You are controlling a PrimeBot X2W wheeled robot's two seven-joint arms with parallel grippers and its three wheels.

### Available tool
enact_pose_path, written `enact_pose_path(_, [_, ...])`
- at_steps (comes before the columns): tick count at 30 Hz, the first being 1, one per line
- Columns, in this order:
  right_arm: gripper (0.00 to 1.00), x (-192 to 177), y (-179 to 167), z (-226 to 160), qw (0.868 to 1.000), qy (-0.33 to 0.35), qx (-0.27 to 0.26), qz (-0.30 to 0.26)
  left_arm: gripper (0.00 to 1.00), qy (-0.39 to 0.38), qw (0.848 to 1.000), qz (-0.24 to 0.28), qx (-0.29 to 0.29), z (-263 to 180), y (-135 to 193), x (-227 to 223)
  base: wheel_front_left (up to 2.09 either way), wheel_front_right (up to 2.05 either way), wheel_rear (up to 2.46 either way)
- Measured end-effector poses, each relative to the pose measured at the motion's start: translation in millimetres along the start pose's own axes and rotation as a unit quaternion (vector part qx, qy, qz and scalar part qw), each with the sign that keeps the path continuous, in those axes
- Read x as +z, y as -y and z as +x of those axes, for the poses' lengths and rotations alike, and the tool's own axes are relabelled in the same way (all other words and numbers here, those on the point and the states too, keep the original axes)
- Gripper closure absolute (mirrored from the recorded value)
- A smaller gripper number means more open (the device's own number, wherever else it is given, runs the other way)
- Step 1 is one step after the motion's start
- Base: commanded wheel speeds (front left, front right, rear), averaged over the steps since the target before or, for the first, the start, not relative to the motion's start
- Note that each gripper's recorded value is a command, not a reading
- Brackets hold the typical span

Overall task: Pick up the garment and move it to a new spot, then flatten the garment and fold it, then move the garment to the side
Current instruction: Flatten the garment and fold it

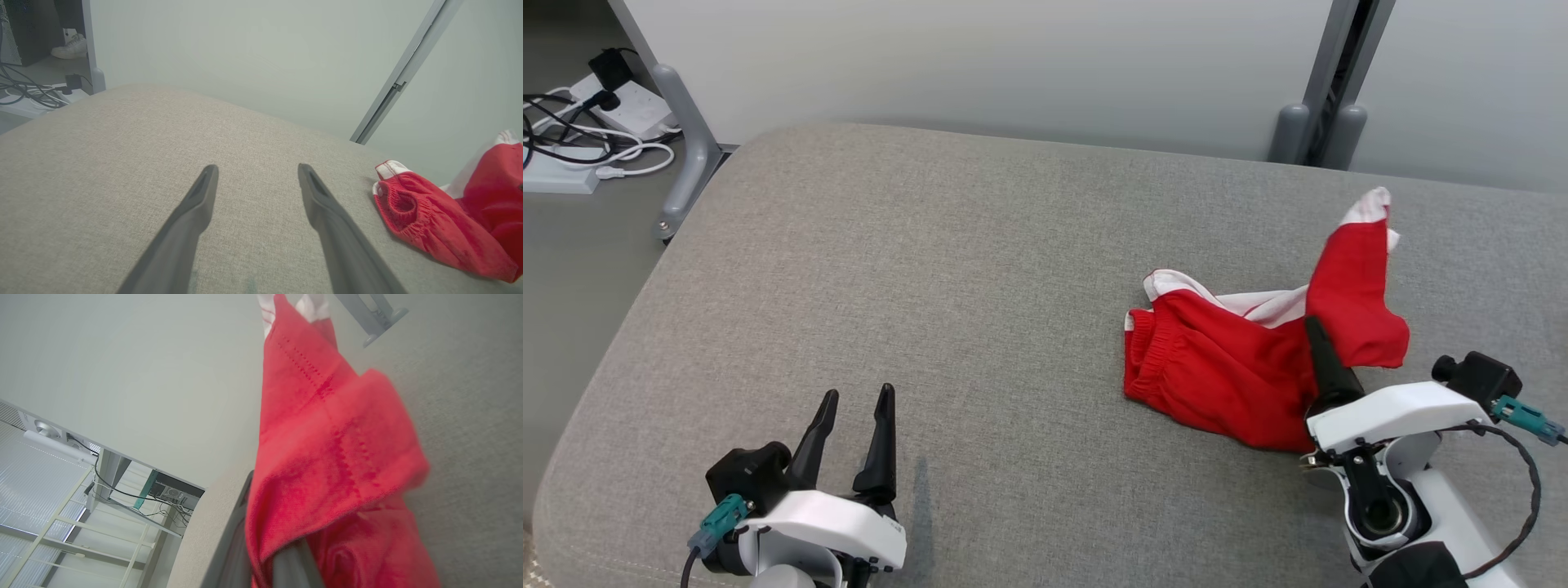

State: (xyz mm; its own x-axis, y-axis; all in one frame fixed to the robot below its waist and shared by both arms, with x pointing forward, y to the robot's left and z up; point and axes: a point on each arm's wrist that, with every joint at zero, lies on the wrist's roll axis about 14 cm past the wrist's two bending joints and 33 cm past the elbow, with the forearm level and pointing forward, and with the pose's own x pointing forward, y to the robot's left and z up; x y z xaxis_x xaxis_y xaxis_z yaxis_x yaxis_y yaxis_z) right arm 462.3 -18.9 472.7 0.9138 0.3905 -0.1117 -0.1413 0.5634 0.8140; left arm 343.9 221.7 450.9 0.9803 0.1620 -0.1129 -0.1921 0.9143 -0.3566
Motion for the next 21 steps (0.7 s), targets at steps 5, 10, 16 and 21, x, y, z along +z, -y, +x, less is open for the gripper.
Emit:
enact_pose_path(5, [1.0, -14, -15, 0, 1.0, -0.019, 0.022, -0.01, 0.0, 0.0, 1.0, 0.0, 0.003, -3, -2, 0, 0.0, 0.0, 0.0])
enact_pose_path(10, [1.0, -30, -24, 1, 0.999, -0.039, 0.035, -0.012, 0.0, -0.001, 1.0, 0.0, 0.008, -7, -5, -1, 0.0, 0.0, 0.0])
enact_pose_path(16, [1.0, -50, -30, 3, 0.997, -0.066, 0.046, -0.021, 0.0, -0.003, 1.0, -0.003, 0.015, -10, -10, -2, 0.0, 0.0, 0.0])
enact_pose_path(21, [1.0, -67, -35, 3, 0.994, -0.088, 0.055, -0.03, 0.0, -0.004, 1.0, -0.006, 0.024, -14, -15, -3, 0.0, 0.0, 0.0])
